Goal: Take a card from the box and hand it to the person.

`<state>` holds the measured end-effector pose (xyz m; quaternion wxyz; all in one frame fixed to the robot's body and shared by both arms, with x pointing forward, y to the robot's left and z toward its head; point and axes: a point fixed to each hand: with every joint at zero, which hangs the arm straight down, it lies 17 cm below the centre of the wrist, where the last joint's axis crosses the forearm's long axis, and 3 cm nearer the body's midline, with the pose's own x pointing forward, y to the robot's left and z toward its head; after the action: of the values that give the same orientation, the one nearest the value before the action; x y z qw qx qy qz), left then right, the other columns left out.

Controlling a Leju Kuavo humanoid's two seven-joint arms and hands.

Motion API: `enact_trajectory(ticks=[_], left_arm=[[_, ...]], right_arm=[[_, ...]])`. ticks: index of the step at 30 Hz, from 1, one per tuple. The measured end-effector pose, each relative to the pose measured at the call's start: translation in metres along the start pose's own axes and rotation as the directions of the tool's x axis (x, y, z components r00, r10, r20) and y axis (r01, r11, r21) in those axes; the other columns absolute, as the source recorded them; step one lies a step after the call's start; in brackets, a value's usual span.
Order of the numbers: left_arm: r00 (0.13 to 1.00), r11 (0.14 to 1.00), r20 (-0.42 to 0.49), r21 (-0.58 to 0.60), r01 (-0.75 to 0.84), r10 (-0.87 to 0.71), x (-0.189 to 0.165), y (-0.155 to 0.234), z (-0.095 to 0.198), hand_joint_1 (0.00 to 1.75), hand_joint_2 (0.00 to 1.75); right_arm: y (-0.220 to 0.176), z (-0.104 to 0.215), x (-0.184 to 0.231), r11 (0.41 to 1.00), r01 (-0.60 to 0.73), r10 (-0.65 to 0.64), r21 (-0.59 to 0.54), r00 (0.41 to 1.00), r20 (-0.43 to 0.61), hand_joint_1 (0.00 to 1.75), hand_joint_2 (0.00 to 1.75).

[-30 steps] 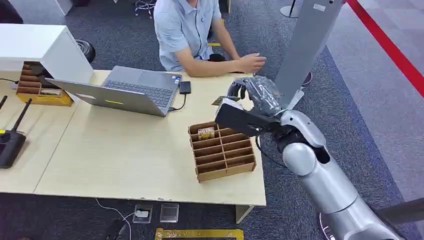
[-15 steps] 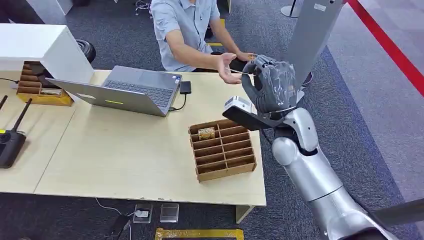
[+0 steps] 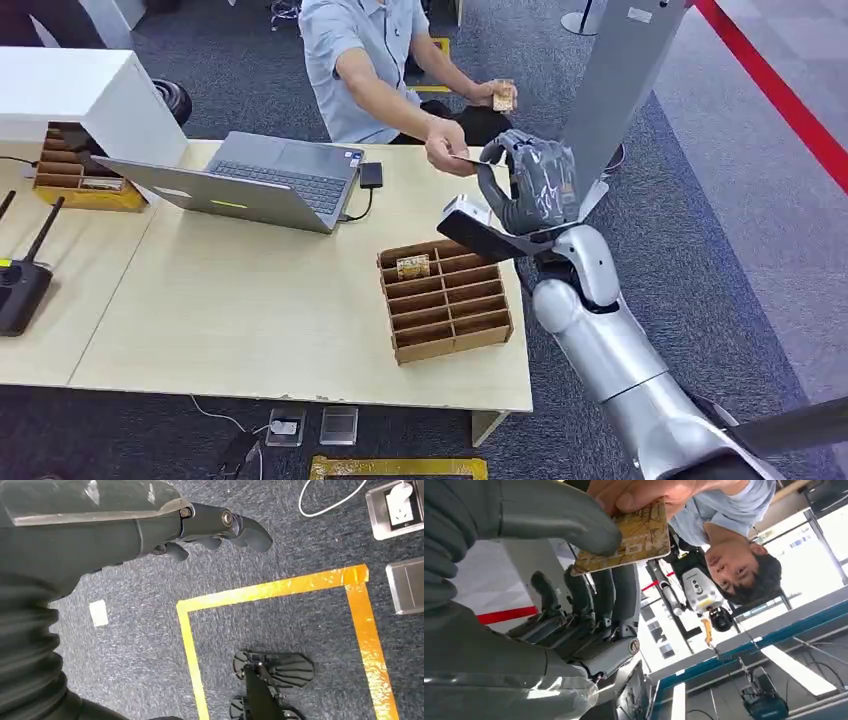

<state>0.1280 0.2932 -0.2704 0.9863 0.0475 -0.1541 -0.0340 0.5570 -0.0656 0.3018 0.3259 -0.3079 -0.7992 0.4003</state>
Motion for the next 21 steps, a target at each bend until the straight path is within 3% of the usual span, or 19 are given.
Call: enact_trajectory(ticks=[2,3,12,15,18,21], left_arm=[[1.000,1.000,0.006,-0.010,-0.001,0.001,0.001,-0.002,0.000,0.00,1.75],[1.000,1.000,0.011,-0.010,-0.001,0.001,0.001,-0.002,0.000,0.00,0.00],[1.000,0.999,0.012,0.019,-0.028,0.027,-0.001,0.004,0.000,0.00,0.00],[0.999,0.999,0.005,0.032,-0.037,0.037,-0.005,0.006,0.000,0.00,0.00],[0.999,0.998,-0.002,0.043,-0.047,0.047,-0.009,0.009,0.000,0.00,0.00],[0.998,0.997,-0.013,0.057,-0.054,0.055,-0.013,0.013,0.000,0.00,0.00]], right_arm=[[0.003,0.001,-0.002,1.000,0.008,-0.008,0.007,1.000,-0.007,0.00,1.75],[0.004,0.001,-0.002,1.000,0.010,-0.010,0.011,1.000,-0.010,0.00,1.75],[0.011,0.004,-0.007,0.998,0.060,-0.059,0.024,0.998,-0.035,0.00,1.75],[0.020,0.012,-0.005,0.985,0.166,-0.163,0.047,0.985,-0.061,0.00,1.75],[0.039,0.031,-0.004,0.895,0.437,-0.423,0.093,0.895,-0.142,0.00,1.75],[0.060,0.056,0.001,0.708,0.693,-0.656,0.134,0.716,-0.239,0.00,1.75]])
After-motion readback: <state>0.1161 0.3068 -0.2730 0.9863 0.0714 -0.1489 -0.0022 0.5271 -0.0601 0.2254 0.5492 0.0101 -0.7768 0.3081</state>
